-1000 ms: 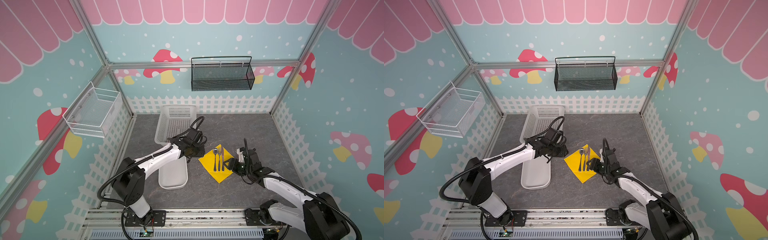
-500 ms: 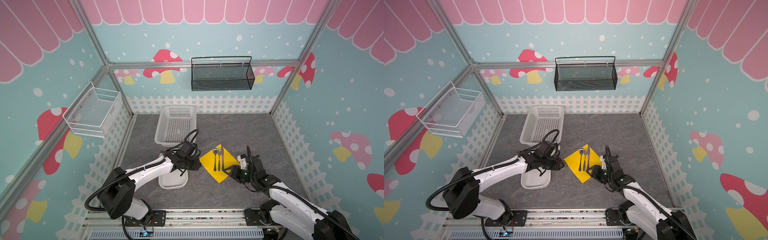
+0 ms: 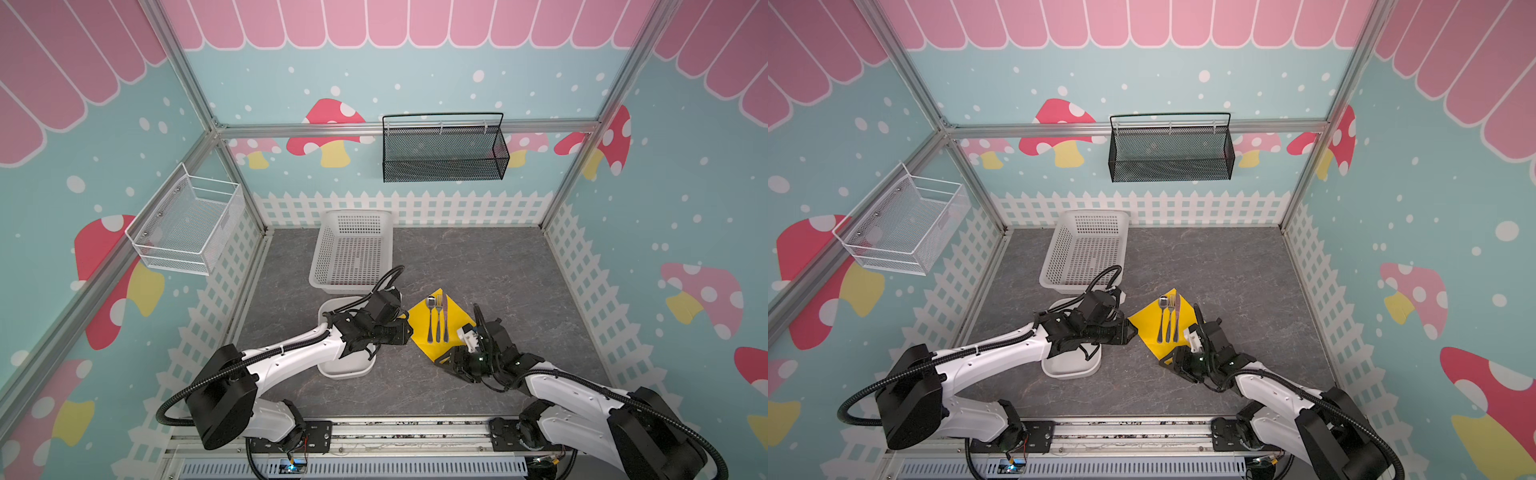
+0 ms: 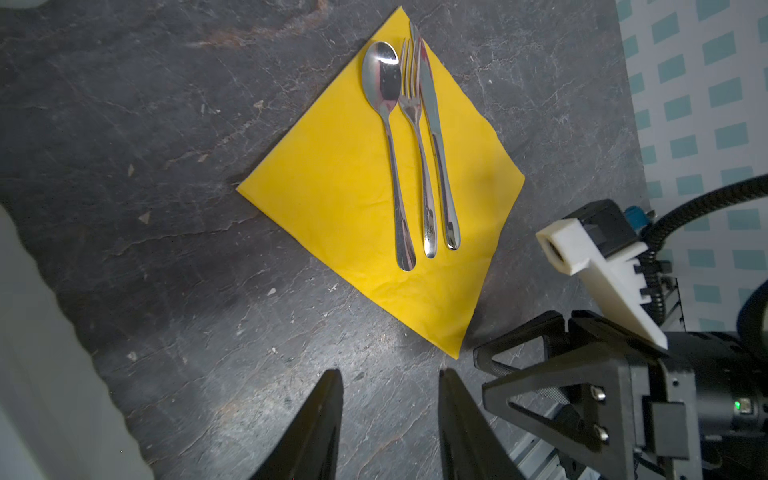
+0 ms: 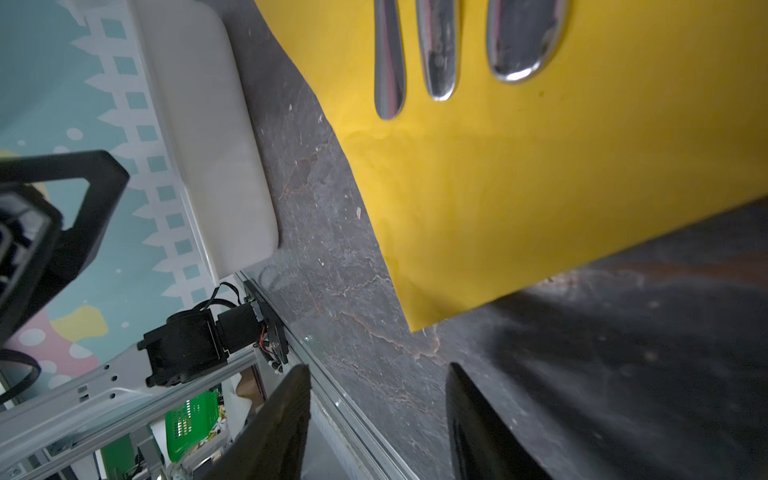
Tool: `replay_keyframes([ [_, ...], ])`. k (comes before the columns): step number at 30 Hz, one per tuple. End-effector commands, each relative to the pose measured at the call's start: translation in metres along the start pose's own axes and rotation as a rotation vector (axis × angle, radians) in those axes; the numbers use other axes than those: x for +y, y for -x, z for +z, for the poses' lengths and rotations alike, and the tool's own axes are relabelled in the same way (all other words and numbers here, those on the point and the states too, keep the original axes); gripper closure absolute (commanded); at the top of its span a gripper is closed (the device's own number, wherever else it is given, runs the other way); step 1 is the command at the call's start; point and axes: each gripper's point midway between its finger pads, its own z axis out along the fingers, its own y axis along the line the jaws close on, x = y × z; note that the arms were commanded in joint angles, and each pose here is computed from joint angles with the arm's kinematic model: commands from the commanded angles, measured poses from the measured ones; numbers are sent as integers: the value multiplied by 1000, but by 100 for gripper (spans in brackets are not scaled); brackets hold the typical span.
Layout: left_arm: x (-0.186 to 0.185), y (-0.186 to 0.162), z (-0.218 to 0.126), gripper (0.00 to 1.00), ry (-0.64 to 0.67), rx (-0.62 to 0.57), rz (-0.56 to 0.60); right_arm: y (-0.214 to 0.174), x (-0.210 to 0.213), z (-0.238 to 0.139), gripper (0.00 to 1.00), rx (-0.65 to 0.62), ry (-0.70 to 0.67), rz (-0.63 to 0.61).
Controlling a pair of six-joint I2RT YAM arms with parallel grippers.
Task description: Place the utensils on the paper napkin and roll it up
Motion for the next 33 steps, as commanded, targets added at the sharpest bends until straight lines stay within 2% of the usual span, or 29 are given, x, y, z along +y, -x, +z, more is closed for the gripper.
replay_keyframes([
  [1, 2, 8, -4, 59, 14, -45, -2, -4, 0, 5, 45, -2, 16, 24],
  [12, -1, -5, 2, 53, -36, -6, -16, 18, 11, 19, 43, -67, 63, 26],
  [18, 0, -7, 3, 53, -35, 4, -22, 31, 22, 21, 42, -114, 104, 40],
  [33, -12, -10, 24, 55, -76, 75, -42, 64, 54, 11, 41, -232, 146, -34],
])
